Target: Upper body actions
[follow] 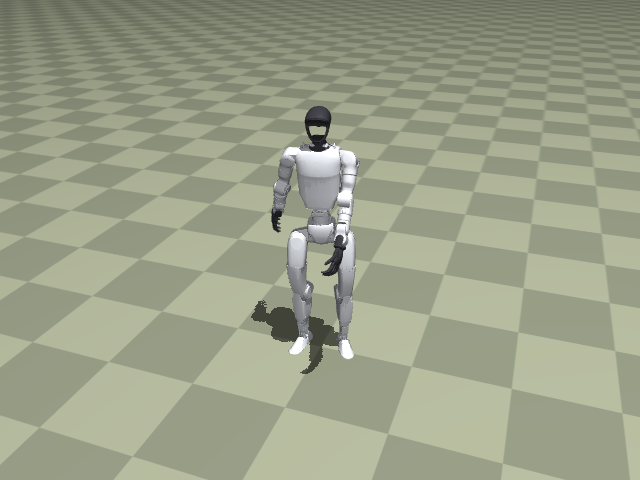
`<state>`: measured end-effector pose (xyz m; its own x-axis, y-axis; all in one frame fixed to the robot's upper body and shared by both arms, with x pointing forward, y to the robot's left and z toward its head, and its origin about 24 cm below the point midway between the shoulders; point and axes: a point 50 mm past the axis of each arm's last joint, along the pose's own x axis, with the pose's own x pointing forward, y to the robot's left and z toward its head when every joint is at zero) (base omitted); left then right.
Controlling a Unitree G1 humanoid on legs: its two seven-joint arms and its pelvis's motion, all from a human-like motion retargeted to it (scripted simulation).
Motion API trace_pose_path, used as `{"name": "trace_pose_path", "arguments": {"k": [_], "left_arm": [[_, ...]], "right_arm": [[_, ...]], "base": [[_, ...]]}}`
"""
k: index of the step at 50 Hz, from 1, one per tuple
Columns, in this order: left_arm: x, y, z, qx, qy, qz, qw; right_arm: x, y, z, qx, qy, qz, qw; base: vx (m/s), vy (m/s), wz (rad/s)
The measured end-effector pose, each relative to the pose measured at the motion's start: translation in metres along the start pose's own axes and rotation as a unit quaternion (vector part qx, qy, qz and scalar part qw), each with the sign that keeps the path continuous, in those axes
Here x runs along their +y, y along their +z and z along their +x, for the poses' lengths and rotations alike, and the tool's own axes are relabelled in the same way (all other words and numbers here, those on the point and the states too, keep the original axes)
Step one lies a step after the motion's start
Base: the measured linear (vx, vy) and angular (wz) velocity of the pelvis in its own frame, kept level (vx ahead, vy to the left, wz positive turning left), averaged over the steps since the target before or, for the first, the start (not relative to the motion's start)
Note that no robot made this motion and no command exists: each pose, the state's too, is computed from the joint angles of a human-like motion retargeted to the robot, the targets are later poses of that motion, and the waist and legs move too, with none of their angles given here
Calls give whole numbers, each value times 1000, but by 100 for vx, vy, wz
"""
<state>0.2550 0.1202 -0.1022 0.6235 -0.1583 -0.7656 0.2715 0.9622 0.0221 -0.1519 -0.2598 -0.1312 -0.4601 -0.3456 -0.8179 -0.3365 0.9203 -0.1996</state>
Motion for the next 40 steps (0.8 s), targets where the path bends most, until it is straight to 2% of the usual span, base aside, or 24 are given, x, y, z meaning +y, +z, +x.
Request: {"name": "trace_pose_path", "arguments": {"k": [5, 8, 12, 15, 20, 25, 28, 33, 36, 40], "left_arm": [[13, 6, -1, -7, 44, 65, 997], [16, -33, -6, 49, 31, 42, 997], [14, -121, -30, 176, 16, -47, 983], [3, -197, -69, 300, 20, -139, 944], [-39, -302, -171, 489, 46, -305, 816], [-79, -352, -262, 571, 39, -386, 723], [-91, -361, -291, 598, 29, -400, 694], [-73, -359, -283, 605, 22, -370, 705], [-48, -340, -235, 566, 19, -322, 758], [-14, -283, -150, 472, 17, -250, 845]], "right_arm": [[-5, 2, 0, 0, -16, 20, 1000], [-6, 36, -6, -38, -10, -13, 999], [-3, 115, -31, -146, 13, -117, 982], [11, 184, -70, -248, 51, -217, 943], [54, 276, -162, -433, 116, -344, 825], [85, 317, -247, -563, 131, -410, 706], [89, 324, -270, -599, 112, -429, 667], [80, 315, -243, -576, 85, -441, 683], [63, 293, -192, -515, 76, -412, 748], [35, 236, -112, -382, 67, -320, 864]], "base": [[0, 0, -4], [2, 2, -21], [0, -2, -36], [-1, -5, -41], [2, -5, -51], [1, -3, -25], [0, 0, 0], [0, -1, 32], [-1, 4, 43], [-2, 5, 36]]}}
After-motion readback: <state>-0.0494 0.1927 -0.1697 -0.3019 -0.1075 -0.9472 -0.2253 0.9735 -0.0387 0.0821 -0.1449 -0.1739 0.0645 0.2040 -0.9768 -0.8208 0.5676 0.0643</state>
